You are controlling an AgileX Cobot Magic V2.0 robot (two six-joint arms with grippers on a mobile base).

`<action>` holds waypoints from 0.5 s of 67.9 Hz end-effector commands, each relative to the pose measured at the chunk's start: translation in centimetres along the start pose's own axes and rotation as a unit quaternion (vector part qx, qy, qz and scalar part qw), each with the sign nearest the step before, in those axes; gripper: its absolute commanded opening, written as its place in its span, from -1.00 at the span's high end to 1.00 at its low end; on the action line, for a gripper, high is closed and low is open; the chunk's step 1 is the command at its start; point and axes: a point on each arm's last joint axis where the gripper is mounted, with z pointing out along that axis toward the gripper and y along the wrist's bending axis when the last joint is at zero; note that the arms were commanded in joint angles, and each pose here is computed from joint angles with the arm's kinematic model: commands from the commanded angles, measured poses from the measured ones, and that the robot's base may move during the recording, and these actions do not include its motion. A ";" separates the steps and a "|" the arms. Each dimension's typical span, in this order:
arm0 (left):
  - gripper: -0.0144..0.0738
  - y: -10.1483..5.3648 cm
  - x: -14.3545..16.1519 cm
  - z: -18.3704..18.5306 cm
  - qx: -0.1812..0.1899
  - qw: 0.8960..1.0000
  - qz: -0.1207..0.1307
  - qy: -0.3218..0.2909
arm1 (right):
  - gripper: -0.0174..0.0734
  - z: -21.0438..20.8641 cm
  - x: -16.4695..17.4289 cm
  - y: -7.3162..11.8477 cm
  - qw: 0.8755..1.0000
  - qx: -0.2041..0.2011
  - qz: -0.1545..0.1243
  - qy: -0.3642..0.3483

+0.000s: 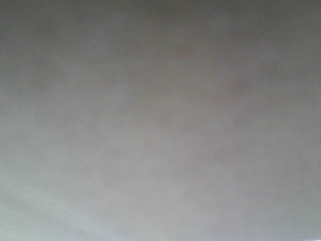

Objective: Grab box from left shelf to table start

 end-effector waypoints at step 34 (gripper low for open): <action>0.88 -1.0 -1.7 -0.8 0.054 0.996 0.001 -0.068 | 0.49 -0.2 -2.3 0.6 0.995 -0.033 0.034 -0.088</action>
